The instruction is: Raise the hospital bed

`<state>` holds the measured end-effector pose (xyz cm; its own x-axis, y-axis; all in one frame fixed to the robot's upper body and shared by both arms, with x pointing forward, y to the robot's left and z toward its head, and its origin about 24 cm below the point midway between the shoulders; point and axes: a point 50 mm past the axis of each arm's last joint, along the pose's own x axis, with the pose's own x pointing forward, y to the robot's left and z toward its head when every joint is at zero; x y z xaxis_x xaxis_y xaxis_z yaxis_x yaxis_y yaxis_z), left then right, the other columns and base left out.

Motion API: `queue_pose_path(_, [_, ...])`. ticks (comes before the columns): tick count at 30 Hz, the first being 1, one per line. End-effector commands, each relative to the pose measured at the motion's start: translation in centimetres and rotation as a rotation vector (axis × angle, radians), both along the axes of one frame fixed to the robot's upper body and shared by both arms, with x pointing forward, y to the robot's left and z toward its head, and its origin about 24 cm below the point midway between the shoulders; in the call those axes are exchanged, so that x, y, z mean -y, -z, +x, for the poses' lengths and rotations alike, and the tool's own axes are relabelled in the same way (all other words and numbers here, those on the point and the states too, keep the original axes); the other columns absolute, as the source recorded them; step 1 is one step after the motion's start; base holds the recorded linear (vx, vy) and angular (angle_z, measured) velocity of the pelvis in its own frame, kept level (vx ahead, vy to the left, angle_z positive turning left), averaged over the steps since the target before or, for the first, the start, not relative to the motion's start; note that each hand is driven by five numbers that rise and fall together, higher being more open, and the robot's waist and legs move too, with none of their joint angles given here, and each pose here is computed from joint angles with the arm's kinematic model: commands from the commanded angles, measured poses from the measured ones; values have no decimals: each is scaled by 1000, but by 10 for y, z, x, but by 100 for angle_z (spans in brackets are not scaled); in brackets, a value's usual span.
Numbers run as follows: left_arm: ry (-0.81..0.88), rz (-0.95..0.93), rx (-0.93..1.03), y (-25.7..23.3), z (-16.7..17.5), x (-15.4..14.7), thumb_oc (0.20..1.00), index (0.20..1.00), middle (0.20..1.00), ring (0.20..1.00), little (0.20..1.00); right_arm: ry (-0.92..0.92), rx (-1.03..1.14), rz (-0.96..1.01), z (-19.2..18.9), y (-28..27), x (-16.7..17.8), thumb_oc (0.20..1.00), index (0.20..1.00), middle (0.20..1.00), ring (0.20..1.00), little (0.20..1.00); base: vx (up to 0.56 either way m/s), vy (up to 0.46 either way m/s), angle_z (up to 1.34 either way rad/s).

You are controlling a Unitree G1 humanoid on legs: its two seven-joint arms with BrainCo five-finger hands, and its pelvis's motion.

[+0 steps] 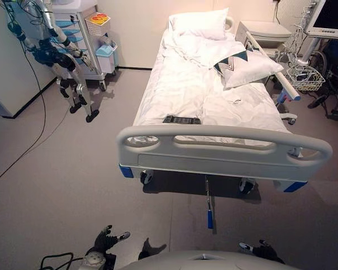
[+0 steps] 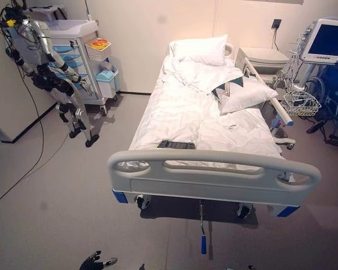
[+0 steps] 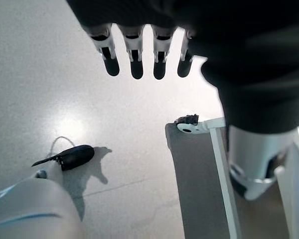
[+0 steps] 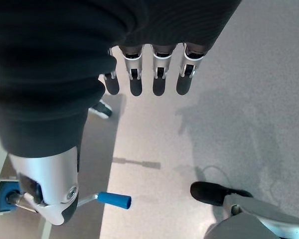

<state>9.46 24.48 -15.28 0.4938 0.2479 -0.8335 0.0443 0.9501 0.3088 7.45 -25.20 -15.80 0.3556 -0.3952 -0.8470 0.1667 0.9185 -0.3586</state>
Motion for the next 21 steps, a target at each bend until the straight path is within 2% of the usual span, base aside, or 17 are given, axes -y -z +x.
queue_pose_path(1, [20, 1, 18, -2, 14, 2, 1000, 1000, 1000, 1000, 1000, 8, 76, -3, 32, -7, 2, 1000, 1000, 1000, 1000, 1000, 0, 0, 0])
queue_pose_path(21, [-5, -8, 30, -1, 17, 6, 1000, 1000, 1000, 1000, 1000, 25, 99, 15, 36, -7, -3, 1000, 1000, 1000, 1000, 1000, 20, 4, 0])
